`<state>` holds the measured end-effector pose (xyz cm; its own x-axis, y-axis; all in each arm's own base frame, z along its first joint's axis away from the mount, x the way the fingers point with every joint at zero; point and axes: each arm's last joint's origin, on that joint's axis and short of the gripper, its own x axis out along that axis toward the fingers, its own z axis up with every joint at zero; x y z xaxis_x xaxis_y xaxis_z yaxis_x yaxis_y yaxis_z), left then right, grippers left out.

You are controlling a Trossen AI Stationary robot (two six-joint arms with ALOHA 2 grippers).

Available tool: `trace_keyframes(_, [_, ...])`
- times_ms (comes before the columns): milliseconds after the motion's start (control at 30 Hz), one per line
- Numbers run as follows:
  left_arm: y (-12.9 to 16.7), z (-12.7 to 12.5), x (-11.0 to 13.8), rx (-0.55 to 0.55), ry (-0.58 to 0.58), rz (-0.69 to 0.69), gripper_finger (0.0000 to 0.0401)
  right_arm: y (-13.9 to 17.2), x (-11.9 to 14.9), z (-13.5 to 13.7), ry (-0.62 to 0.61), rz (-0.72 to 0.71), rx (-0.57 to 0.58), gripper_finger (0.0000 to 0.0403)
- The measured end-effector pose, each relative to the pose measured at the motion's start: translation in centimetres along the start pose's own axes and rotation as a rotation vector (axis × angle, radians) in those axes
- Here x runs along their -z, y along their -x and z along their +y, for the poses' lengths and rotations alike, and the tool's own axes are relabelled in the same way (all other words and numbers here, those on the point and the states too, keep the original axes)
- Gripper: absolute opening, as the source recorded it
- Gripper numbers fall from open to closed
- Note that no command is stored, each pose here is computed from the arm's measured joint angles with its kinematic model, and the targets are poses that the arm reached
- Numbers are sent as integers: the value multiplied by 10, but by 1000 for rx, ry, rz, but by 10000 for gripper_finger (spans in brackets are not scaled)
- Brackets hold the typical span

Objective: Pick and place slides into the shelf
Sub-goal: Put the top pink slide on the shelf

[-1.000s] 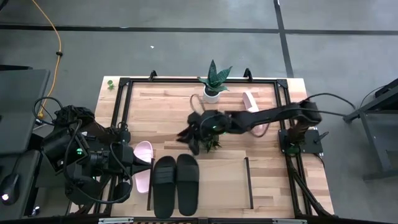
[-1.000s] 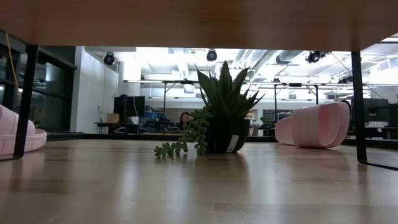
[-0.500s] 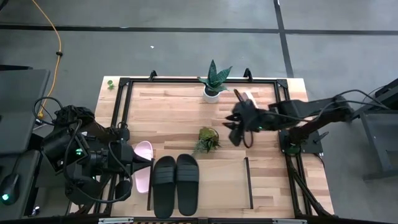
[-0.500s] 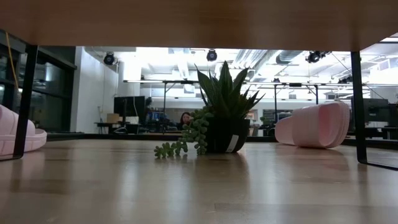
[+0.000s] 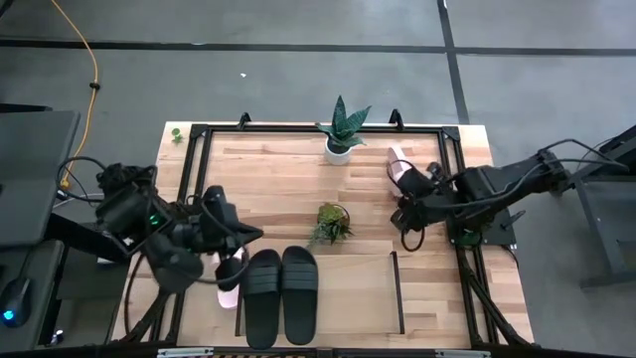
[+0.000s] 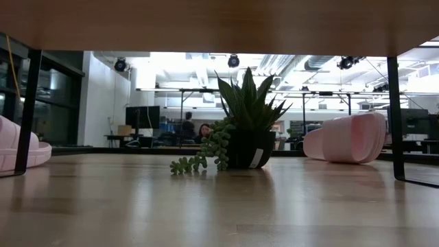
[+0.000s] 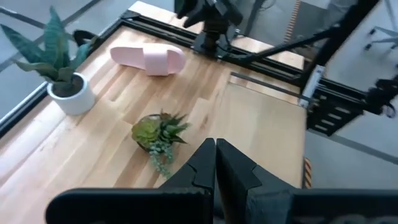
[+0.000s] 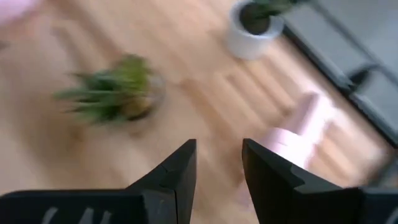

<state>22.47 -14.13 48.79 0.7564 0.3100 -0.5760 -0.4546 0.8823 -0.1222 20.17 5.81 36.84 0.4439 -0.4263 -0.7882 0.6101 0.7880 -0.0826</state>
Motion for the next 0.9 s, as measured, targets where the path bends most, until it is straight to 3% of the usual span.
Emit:
trace_keyframes(133, [-5,4,-4,-22,1,-5,3,-9,30,-12,-116,-71,77,121])
trace_keyframes(367, [-11,9,-9,-52,21,-9,3,-31,82,-30,-373,-69,-31,122])
trace_keyframes(667, [-16,16,-15,-68,-55,5,3,-57,119,-45,-657,-84,-18,125])
trace_keyframes(900, [-7,29,-20,-30,-129,19,3,-78,136,-44,-893,-83,-22,189])
